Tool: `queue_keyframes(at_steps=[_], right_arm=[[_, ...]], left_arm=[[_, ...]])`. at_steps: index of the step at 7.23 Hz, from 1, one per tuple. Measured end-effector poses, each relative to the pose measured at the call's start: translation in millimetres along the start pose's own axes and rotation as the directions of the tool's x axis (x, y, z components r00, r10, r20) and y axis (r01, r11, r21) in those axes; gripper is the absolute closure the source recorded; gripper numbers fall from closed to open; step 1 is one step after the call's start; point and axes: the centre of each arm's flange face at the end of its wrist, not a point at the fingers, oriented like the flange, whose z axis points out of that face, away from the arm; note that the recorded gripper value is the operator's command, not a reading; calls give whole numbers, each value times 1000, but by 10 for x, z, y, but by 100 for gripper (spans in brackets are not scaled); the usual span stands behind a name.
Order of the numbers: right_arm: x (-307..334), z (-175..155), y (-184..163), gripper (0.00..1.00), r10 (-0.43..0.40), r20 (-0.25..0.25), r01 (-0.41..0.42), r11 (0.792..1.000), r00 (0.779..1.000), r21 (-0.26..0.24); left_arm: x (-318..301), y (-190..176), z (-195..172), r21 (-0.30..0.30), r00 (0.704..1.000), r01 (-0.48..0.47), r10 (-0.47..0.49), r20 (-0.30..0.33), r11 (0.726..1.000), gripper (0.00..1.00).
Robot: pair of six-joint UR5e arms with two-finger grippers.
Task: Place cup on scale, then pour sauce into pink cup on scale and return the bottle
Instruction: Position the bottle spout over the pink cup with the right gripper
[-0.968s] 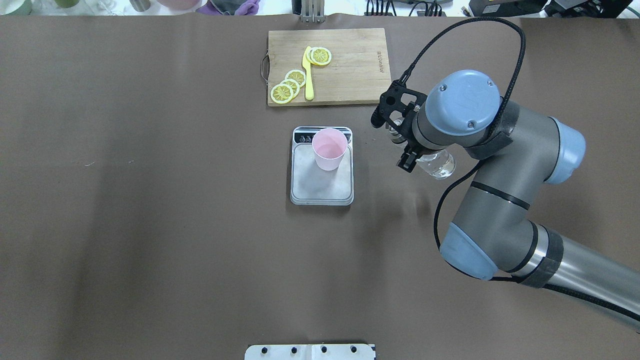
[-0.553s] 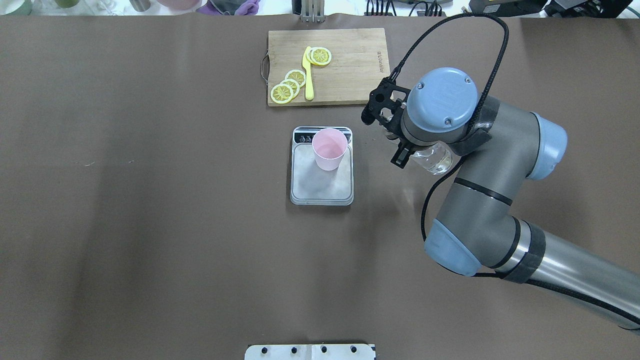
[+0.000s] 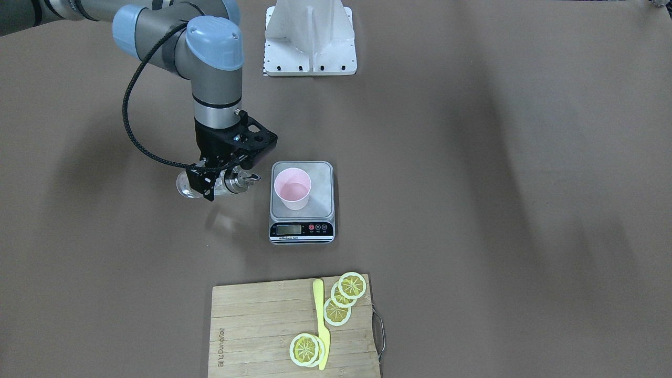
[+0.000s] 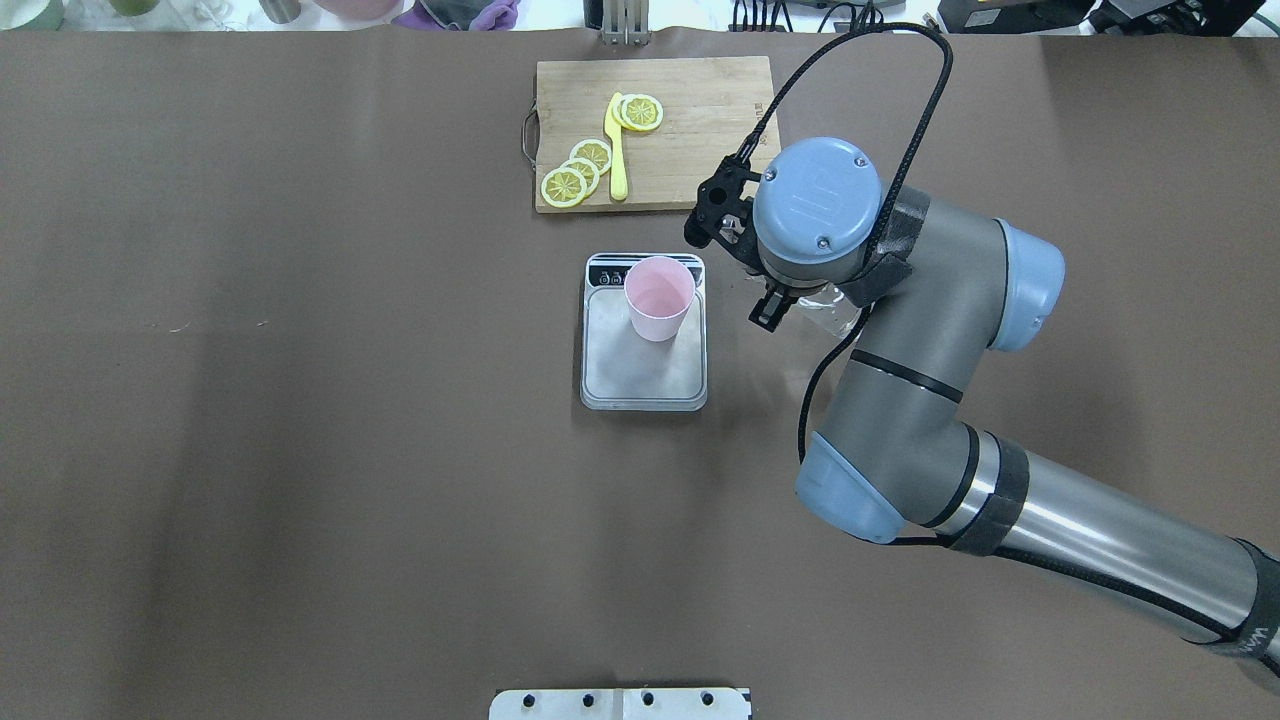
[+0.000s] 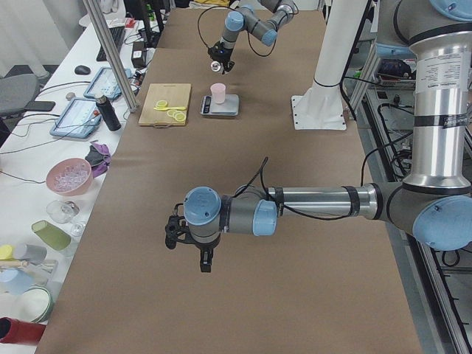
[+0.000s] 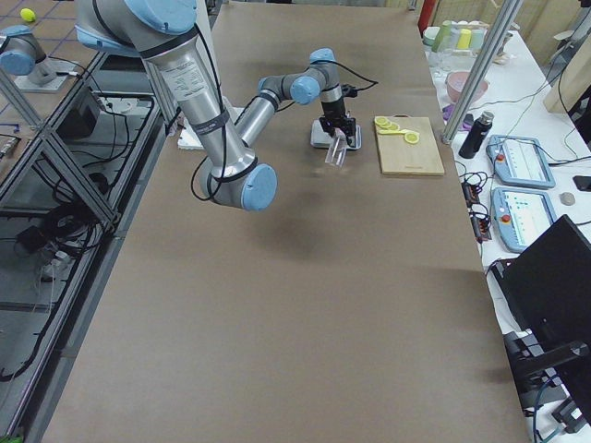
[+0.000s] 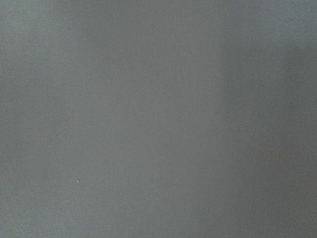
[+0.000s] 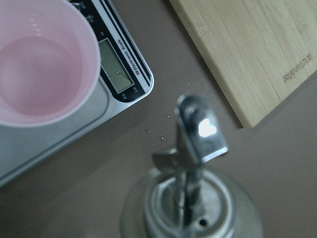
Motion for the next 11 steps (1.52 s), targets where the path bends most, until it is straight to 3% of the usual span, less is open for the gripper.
queue_keyframes(at_steps=[5, 11], right_arm=[[-205, 55, -25, 88, -26, -47, 23, 997, 999, -72], [-298, 84, -207, 88, -35, -66, 27, 993, 997, -114]], left_arm=[[-21, -3, 15, -3, 1000, -7, 7, 2, 1000, 0], [4, -74, -21, -87, 997, 43, -37, 73, 995, 0]])
